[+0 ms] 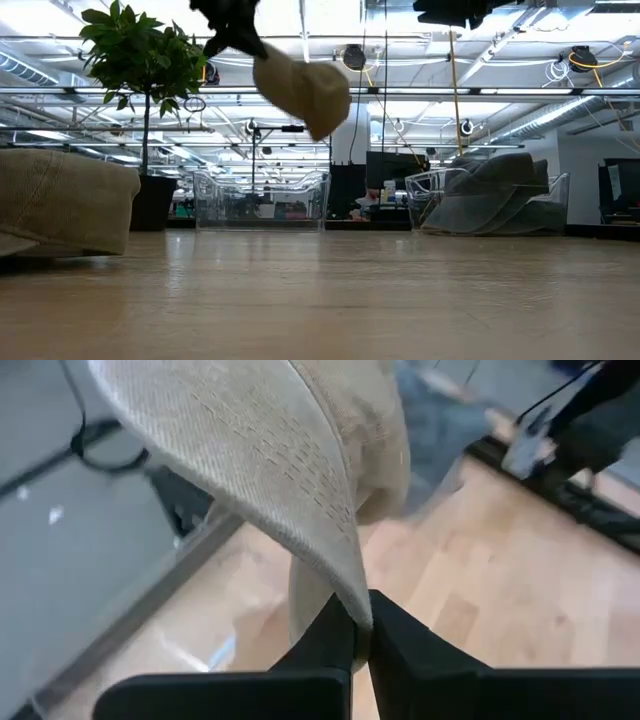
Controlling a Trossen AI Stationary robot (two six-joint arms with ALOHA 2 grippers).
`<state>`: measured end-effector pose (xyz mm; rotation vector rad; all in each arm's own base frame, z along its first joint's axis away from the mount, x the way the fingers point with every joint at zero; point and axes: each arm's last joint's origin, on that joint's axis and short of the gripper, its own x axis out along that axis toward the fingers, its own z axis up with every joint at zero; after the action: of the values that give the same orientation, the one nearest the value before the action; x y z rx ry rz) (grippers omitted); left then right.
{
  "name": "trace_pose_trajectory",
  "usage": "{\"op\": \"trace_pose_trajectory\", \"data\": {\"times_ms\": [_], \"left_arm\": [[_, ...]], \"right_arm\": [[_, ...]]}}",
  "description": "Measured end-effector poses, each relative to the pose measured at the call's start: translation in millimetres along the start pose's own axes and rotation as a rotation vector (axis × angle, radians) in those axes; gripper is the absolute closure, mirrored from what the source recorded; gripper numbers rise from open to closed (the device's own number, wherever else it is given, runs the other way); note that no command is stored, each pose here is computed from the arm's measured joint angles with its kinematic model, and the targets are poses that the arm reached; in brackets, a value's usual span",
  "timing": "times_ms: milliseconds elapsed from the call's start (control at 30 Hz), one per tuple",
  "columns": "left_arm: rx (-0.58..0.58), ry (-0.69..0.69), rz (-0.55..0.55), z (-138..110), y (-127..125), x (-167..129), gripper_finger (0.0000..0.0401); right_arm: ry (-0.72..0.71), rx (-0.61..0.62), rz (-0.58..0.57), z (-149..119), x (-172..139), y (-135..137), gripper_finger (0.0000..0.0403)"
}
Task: Pick & Place hat
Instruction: Put the right brown cap into the left transparent bin
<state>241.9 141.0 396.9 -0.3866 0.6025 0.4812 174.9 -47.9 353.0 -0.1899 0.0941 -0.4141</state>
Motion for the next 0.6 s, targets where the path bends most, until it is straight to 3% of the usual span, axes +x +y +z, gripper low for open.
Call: {"op": "trace_pose_trajectory", "data": {"times_ms": [267,600], "left_arm": [[-0.131,0.121,0.045,-39.6,39.0,39.9,0.0391],[-0.244,0.178,-0.112,-78.7,64.7,68.8,0.0392]], "right_arm": [[0.027,-0.005,0.005,-4.0,7.6,2.2,0.0140],[0.026,-0.005,0.005,-4.3,9.3,2.6,0.0140]]}}
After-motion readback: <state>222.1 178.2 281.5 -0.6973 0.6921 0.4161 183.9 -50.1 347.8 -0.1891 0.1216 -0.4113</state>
